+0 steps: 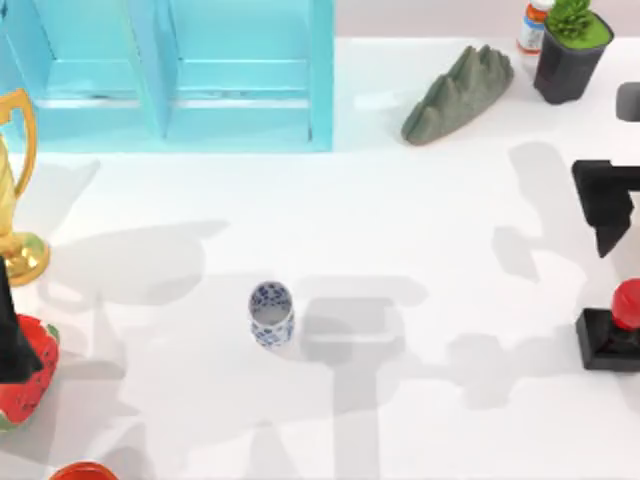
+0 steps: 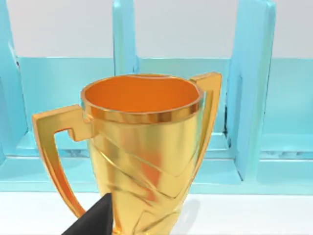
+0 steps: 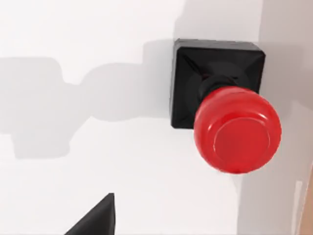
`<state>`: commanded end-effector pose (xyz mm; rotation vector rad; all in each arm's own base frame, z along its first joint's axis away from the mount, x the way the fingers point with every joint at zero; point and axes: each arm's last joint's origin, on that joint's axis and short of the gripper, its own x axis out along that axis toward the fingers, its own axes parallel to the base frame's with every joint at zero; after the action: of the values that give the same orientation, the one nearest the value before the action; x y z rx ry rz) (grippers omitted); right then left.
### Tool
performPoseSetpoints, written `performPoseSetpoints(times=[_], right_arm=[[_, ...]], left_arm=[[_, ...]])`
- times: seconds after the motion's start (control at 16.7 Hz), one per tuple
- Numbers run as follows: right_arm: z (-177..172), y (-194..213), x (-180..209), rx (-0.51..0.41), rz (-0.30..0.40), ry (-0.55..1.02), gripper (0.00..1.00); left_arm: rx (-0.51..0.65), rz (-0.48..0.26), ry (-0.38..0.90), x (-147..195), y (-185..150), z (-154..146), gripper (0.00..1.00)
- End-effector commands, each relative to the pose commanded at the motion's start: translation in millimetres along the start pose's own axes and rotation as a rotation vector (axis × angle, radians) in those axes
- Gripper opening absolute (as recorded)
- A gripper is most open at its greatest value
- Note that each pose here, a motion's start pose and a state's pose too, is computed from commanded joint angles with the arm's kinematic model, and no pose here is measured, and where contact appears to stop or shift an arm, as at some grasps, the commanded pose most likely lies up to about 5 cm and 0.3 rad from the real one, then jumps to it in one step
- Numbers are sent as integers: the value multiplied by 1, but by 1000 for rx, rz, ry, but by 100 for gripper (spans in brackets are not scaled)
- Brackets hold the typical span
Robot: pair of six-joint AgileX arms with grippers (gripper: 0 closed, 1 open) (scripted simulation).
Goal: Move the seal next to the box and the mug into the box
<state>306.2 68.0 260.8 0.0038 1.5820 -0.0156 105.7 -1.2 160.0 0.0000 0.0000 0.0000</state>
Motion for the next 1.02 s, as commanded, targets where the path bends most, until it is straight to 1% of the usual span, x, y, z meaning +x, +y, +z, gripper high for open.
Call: performPoseSetpoints(times=[0.12,0.24,0.66,0.78,0.84,0.9,1.02], right_arm=[[-3,-1,-25,1,1,-1,100],[-6,-2,-42,1,2,-6,100],[-4,4,-44,-2,-2,-4,100],[4,24,-42,-4,-12,-1,100],[10,41,-40,-5,-19,-1,100],[15,63,-38,-8,-26,-5,100],[20,120,-32,-24,-34,-23,100]], left_arm=[[0,0,0,0,0,0,100],[0,0,0,0,0,0,100],[0,0,0,0,0,0,100],[0,0,0,0,0,0,100],[0,0,0,0,0,0,100],[0,0,0,0,0,0,100],[0,0,0,0,0,0,100]])
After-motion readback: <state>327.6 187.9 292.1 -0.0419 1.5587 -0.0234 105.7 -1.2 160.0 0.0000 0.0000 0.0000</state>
